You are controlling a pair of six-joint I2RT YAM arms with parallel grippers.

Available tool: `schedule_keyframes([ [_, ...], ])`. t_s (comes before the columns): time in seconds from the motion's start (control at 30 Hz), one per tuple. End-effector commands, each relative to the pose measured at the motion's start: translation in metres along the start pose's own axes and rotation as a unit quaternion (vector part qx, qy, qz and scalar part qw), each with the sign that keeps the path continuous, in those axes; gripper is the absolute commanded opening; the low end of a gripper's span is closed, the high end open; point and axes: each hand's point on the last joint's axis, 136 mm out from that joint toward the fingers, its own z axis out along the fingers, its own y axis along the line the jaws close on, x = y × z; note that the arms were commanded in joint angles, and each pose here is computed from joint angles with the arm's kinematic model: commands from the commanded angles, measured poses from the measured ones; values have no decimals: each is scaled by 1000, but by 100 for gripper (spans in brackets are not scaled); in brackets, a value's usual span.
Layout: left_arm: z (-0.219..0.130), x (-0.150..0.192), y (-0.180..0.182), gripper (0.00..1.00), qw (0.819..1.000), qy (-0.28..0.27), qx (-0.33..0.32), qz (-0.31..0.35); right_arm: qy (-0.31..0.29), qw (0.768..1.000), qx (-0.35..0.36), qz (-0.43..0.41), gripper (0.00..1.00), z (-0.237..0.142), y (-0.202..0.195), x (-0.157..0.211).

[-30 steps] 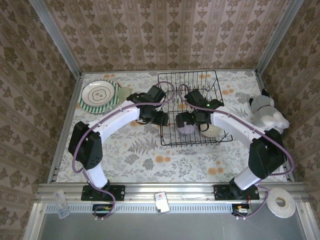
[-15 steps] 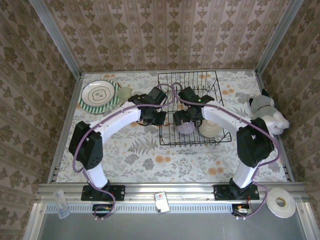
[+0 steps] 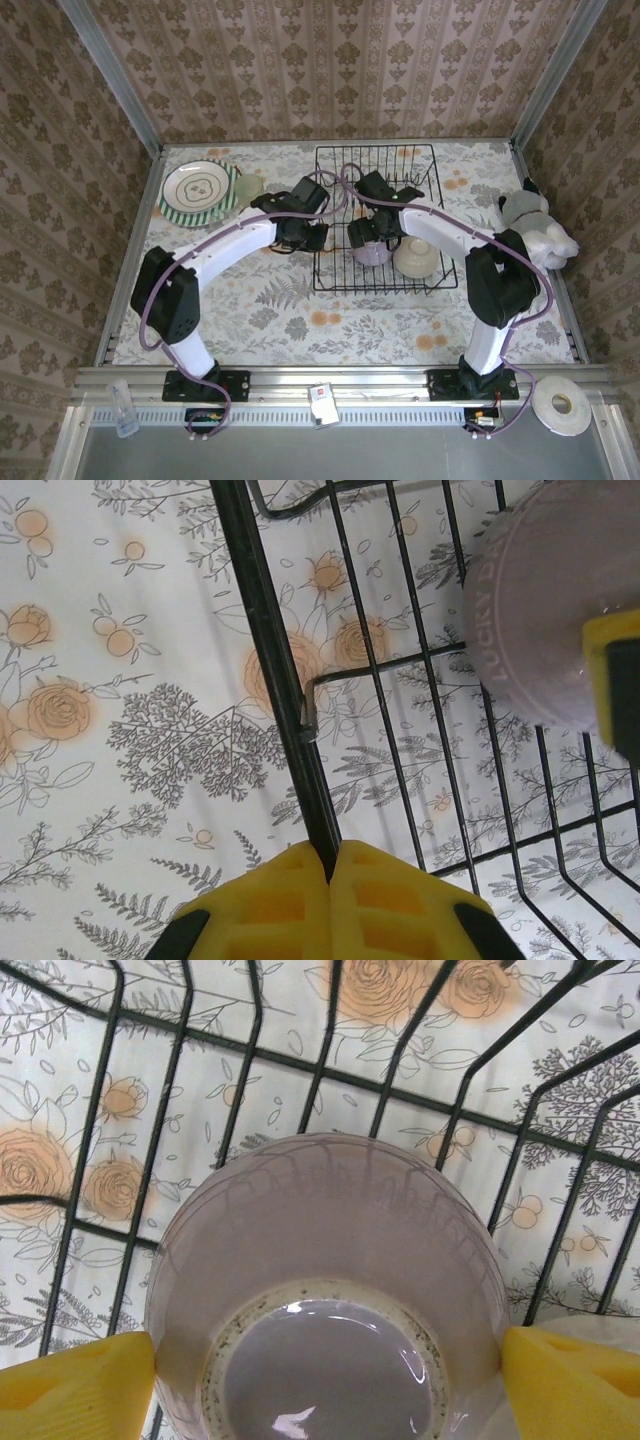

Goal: Unload the mixed dishes from the dish rack

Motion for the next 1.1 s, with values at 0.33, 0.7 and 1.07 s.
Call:
schedule_keyframes([
  [0.33, -12, 55, 41, 0, 996, 66, -62, 9, -6, 1000, -2, 13, 87, -2, -4, -14],
  [0.7, -39, 30, 28, 40, 999, 17, -37, 22, -63, 994, -81, 19, 97, -62, 9, -30],
  [1.07, -97, -19, -17, 91, 994, -90, -3, 60, -47, 987, -130, 79, 94, -58, -19, -11],
])
